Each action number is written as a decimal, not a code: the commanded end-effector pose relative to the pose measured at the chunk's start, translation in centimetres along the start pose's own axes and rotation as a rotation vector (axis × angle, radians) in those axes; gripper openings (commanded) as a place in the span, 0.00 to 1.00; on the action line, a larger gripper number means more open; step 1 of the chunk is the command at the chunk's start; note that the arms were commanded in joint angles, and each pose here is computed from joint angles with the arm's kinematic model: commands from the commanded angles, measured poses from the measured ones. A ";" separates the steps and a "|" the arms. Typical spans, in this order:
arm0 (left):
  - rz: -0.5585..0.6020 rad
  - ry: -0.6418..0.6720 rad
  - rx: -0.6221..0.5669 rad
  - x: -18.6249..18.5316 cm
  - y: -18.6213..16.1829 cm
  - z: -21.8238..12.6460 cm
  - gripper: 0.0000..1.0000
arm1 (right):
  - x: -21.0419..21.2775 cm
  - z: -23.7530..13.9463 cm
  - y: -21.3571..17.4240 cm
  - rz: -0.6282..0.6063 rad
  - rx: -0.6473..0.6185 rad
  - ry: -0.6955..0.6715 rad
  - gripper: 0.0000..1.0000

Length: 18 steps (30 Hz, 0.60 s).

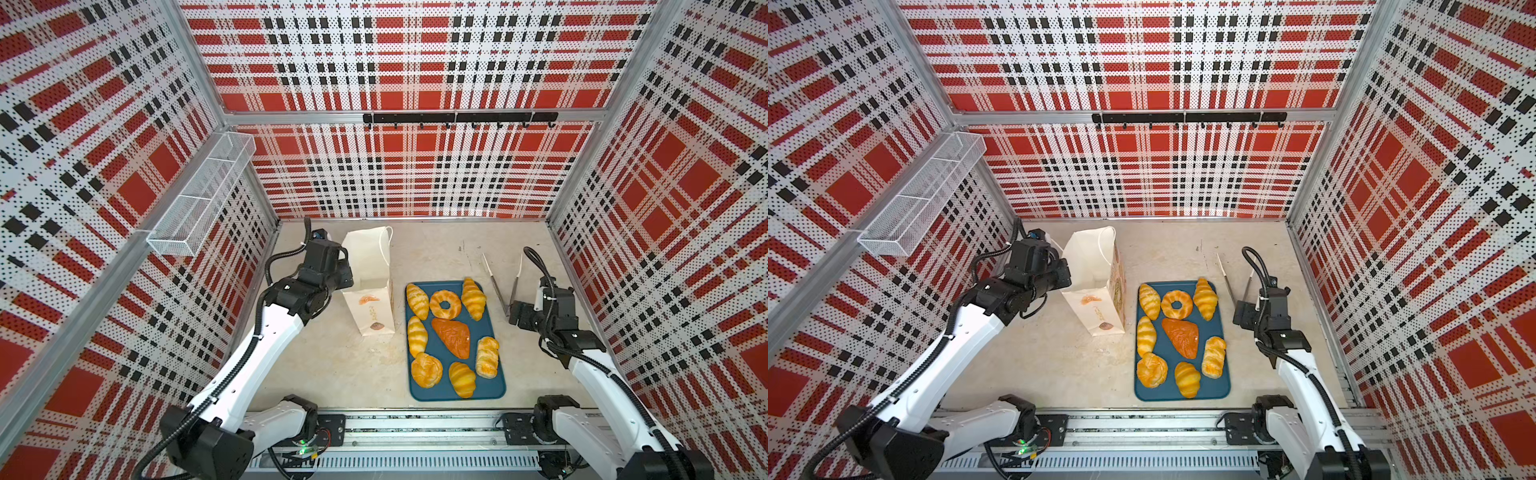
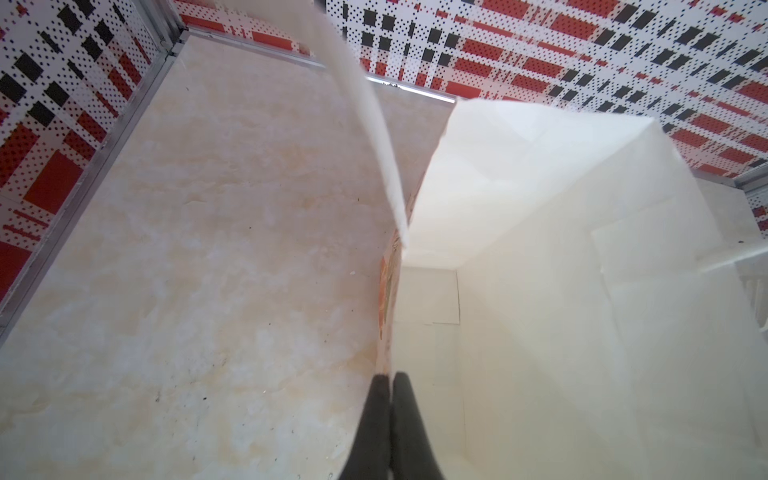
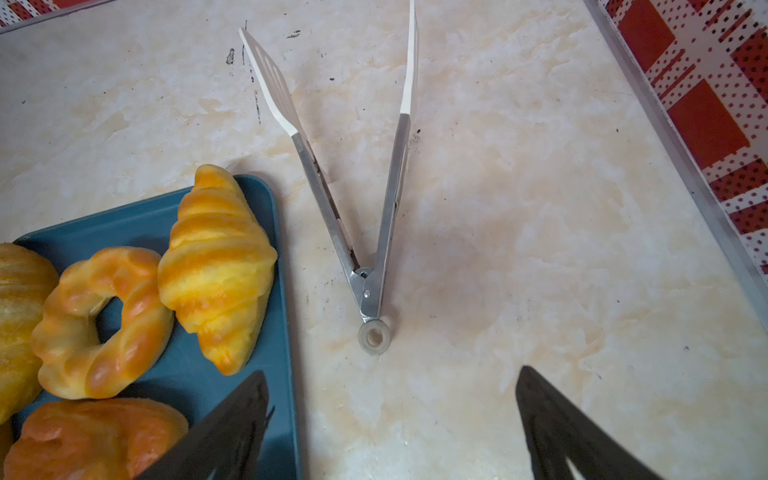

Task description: Place the fake bread into the paper bag

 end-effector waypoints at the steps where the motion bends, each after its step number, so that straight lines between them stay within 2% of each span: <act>1: -0.012 -0.019 -0.016 -0.5 1.0 0.3 0.00 | 0.6 -0.3 2.1 -0.005 -0.059 0.011 0.93; 13: -0.051 -0.018 -0.052 -0.4 2.5 0.0 0.04 | 0.7 0.4 1.9 0.006 -0.040 0.011 0.91; 15: -0.055 -0.025 -0.051 -0.5 2.5 0.0 0.08 | 0.6 0.4 1.8 0.001 -0.038 0.007 0.91; 18: -0.059 -0.029 -0.052 -0.5 2.5 -0.1 0.18 | 0.4 0.6 1.9 -0.005 -0.040 -0.006 0.91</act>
Point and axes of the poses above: each gripper's point midway between its finger pads, its own z axis out along the fingers, its own x axis along the line the jaws close on, y = z × x, the point moved 2 cm from there along -z, back along the fingers, and after that the axes turned 4 degrees about z, right-handed, at the moved point
